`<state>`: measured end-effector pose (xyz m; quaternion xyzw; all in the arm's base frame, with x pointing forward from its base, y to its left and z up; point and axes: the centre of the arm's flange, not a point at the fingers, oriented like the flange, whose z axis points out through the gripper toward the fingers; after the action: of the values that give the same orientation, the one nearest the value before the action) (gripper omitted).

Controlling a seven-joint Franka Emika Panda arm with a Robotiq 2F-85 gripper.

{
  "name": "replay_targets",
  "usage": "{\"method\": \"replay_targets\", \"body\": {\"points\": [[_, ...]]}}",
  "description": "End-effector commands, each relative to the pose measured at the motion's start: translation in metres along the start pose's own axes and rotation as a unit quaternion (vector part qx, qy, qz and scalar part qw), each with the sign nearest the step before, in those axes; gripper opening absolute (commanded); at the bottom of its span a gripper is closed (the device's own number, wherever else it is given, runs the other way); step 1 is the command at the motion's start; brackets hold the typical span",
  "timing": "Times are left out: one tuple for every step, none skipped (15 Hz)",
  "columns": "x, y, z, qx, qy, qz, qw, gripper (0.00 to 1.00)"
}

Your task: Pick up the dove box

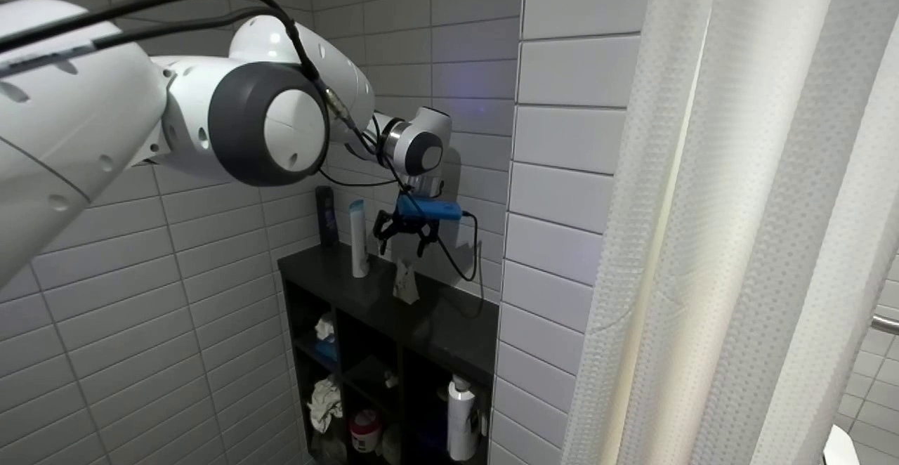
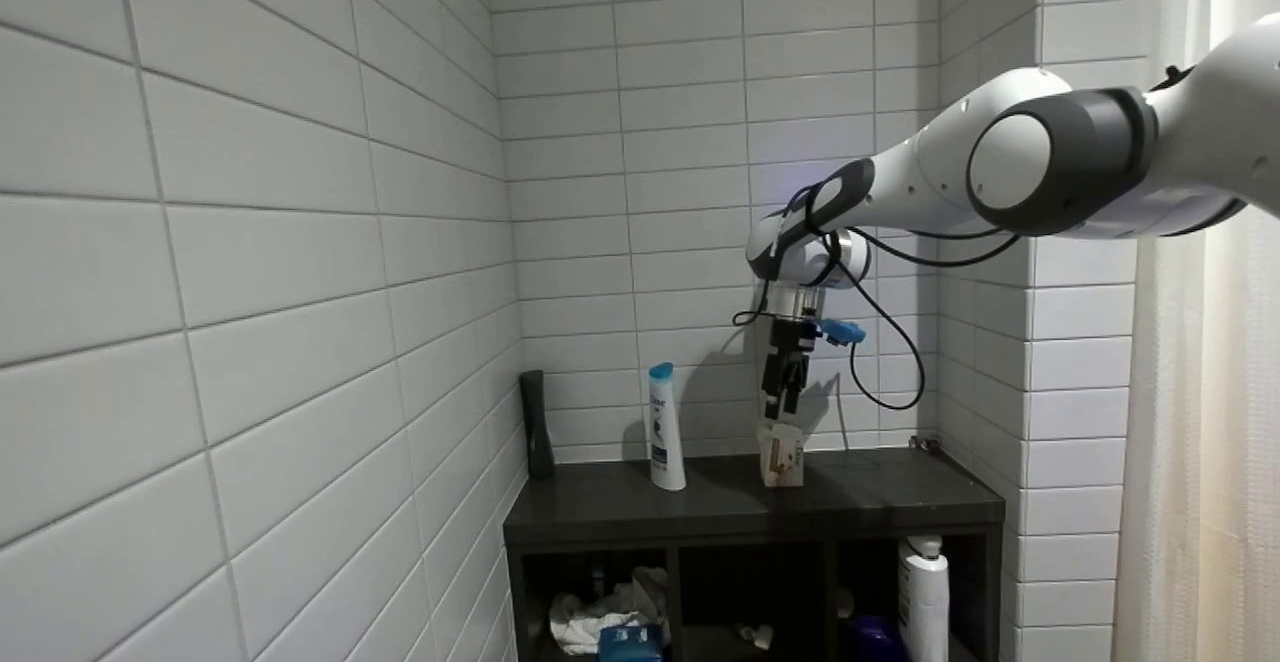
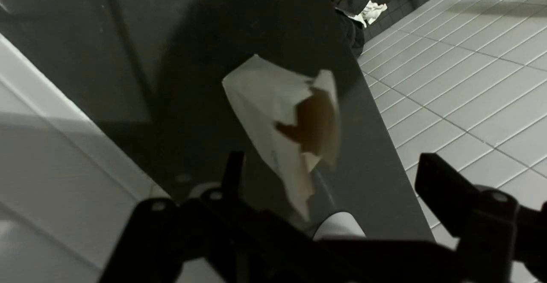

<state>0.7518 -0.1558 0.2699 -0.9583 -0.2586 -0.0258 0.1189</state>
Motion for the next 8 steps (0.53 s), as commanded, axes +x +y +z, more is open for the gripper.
{"method": "replay_targets", "body": {"points": [[-0.001, -0.006, -0.014, -0.013, -0.005, 0.001, 0.9999, 1.0], [-0.002, -0.007, -0.015, -0.014, -0.005, 0.002, 0.9999, 1.0], [-0.002, -0.009, -0.018, -0.017, -0.005, 0.003, 0.9998, 1.0], [-0.002, -0.01, -0.02, -0.021, -0.005, 0.004, 0.9998, 1.0], [-0.002, -0.011, -0.023, -0.023, -0.005, 0.004, 0.9997, 1.0], [-0.002, -0.01, -0.024, -0.022, -0.003, 0.004, 0.9998, 1.0], [-0.003, -0.01, -0.025, -0.02, 0.004, 0.001, 0.9998, 1.0], [-0.003, -0.01, -0.026, -0.021, 0.011, -0.001, 0.9997, 1.0]]}}
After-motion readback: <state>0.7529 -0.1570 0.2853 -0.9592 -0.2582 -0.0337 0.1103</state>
